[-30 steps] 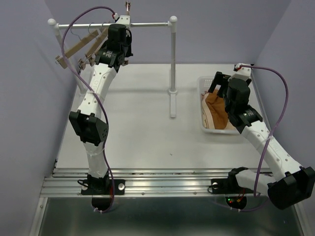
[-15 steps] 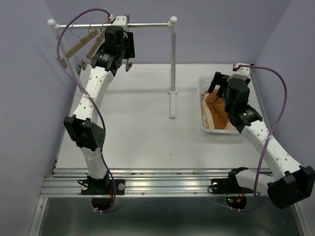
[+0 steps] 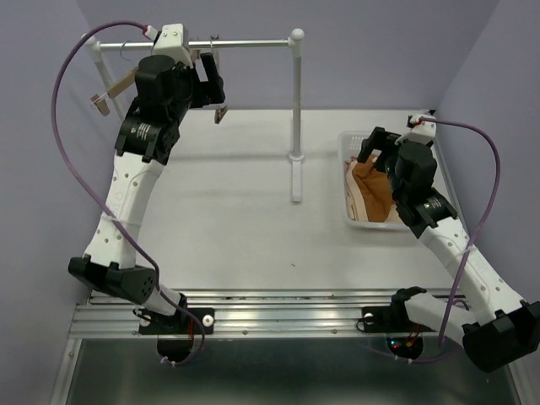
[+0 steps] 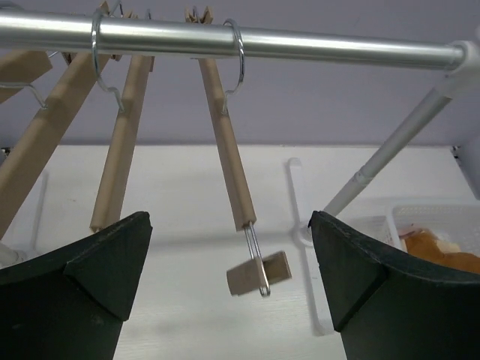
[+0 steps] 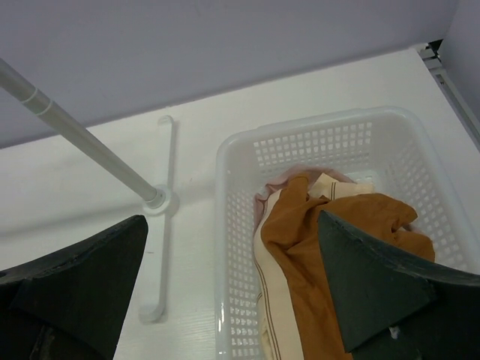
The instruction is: Remove the underwear clipped to the hanger
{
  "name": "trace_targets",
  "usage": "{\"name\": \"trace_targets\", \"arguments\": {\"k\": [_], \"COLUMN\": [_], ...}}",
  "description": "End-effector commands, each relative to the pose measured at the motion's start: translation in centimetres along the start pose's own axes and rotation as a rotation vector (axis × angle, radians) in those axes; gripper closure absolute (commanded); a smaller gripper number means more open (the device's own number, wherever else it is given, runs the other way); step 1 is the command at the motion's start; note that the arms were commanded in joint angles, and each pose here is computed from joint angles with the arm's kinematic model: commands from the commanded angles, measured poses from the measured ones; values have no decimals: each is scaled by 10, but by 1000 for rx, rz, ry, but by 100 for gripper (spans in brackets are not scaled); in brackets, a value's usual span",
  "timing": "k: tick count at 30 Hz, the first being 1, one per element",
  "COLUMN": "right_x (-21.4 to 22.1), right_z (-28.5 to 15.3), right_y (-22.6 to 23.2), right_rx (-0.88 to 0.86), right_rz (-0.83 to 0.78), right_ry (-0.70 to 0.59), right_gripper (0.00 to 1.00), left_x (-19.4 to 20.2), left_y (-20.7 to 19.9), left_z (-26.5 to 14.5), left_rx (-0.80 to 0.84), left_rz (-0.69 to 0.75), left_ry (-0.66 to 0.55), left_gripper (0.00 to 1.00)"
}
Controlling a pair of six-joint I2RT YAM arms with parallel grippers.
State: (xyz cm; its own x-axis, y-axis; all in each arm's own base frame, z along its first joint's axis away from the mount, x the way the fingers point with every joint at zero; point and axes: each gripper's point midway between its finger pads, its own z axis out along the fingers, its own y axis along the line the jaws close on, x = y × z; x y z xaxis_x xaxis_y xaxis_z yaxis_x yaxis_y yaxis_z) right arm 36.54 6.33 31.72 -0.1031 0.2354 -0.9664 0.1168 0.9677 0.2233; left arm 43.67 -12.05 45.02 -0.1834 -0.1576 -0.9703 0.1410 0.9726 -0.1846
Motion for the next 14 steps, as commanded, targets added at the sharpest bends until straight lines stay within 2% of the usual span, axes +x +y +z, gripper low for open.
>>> {"name": "trace_targets", "arguments": {"k": [1,3,4,5,6,8,9,14], "right_x": [-7,-2,3,7,12,26,30,46], "right_z": [-7,-10,-11,-13,-13,-15,-15,-16], "right_y": [-3,-8,-10,-11,-13,-19,-21,-26], "right_rx": [20,38,44,49,54,68,74,92], "right_rz": [104,123,141,145,148,140,137,121], "right_ry": [-37,-27,-19,-12,-1,21,25,63], "right_gripper": [0,0,0,0,0,0,0,0], "left_x": [-30,-16,-27,-20,15,24,51,94], "left_y": [-14,-7,-8,-6,2,7,19,47], "left_z": [-52,-75,-101,-108,-102,-127,-122,-143], "left_rx": [80,69,87,89,63,55,-1,-129], "left_rz": [-77,-108,-156,-176,-185,-249,-265,-307], "left_ry": [-141,-150,-210,-216,-159,-201,-163,-93], "left_gripper": [1,1,1,1,1,1,1,1]}}
